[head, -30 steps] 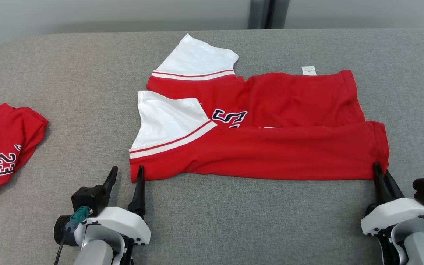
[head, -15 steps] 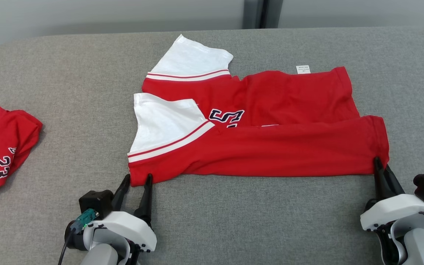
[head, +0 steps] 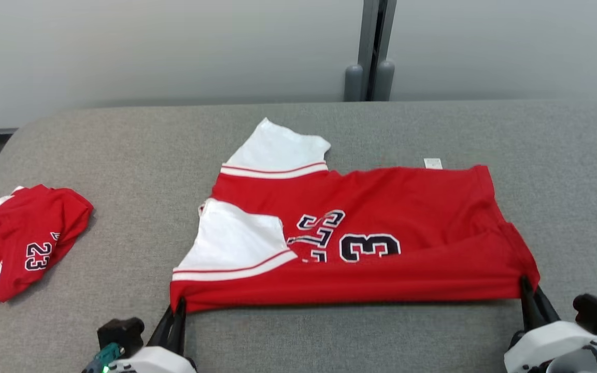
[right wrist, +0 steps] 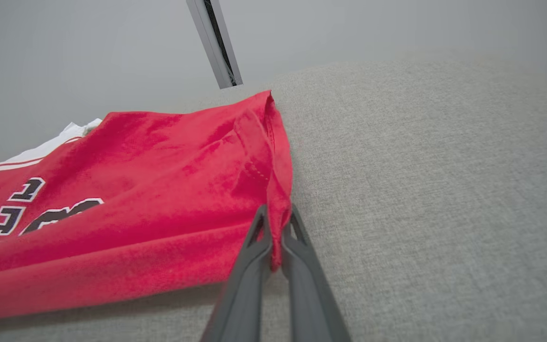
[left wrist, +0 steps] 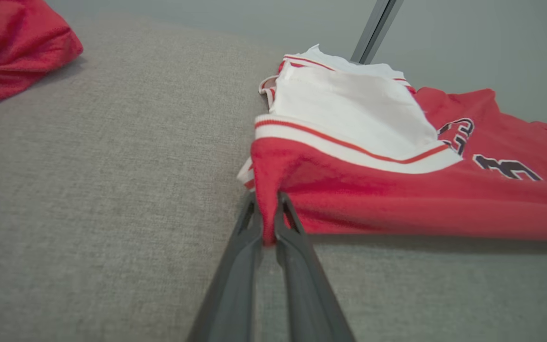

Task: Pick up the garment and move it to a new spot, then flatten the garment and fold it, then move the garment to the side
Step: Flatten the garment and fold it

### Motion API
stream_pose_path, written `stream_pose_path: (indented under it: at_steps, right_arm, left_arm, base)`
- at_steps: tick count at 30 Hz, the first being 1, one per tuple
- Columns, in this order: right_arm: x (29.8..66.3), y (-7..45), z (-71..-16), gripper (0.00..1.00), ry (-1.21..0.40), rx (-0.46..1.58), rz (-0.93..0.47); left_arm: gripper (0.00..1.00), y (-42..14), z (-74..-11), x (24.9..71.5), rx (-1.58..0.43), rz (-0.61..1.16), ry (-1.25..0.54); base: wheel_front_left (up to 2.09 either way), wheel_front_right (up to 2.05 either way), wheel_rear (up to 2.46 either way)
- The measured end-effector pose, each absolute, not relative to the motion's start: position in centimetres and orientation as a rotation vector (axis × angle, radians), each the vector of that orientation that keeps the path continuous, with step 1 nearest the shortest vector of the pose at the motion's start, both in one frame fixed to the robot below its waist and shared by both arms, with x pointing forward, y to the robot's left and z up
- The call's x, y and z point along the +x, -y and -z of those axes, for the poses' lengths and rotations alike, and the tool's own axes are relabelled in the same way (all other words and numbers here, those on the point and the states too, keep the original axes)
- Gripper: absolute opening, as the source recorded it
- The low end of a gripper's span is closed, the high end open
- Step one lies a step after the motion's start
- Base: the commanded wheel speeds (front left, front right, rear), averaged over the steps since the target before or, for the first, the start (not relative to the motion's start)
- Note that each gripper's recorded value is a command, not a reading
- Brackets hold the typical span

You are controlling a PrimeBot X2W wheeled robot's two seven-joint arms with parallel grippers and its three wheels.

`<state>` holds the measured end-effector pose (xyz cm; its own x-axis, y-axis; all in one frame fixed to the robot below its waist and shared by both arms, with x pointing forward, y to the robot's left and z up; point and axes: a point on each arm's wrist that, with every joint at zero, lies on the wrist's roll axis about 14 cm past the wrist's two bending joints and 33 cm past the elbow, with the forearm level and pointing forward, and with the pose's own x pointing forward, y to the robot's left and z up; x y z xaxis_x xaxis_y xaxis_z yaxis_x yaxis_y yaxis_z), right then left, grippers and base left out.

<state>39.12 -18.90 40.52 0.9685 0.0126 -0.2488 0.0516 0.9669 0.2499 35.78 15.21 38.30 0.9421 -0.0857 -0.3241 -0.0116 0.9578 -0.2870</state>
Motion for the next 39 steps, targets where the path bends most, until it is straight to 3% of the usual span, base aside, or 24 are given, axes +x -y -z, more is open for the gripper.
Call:
stream_pose_path:
  at_steps: [13, 14, 15, 16, 25, 39]
  right_arm:
    - [32.6, 19.2, -37.4, 0.0, -0.354, 0.29, 0.05]
    - [32.6, 19.2, -37.3, 0.0, -0.359, 0.289, 0.053]
    - [32.6, 19.4, -37.1, 0.4, -0.363, 0.288, 0.056]
    - [32.7, 19.6, -37.1, 1.0, -0.363, 0.287, 0.064]
    - [35.9, 21.8, -39.0, 1.0, -0.297, 0.244, 0.09]
    - [46.7, 20.4, -42.3, 1.0, -0.262, 0.079, -0.055]
  left_arm:
    - [0.0, -13.8, -36.2, 29.9, -0.275, 0.068, -0.421]
    - [0.18, -13.5, -36.1, 30.0, -0.273, 0.074, -0.423]
    - [0.55, -13.4, -36.1, 30.1, -0.273, 0.073, -0.424]
    - [1.0, -13.5, -36.2, 30.2, -0.27, 0.067, -0.421]
    - [1.0, -13.4, -39.2, 33.9, -0.207, 0.056, -0.314]
    - [1.0, -10.8, -43.0, 42.3, -0.118, 0.184, -0.203]
  base:
    - [0.0, 0.0, 0.0]
    - [0.0, 0.0, 0.0]
    - [0.0, 0.0, 0.0]
    - [0.0, 0.0, 0.0]
    - [0.0, 0.0, 0.0]
    - [0.0, 0.0, 0.0]
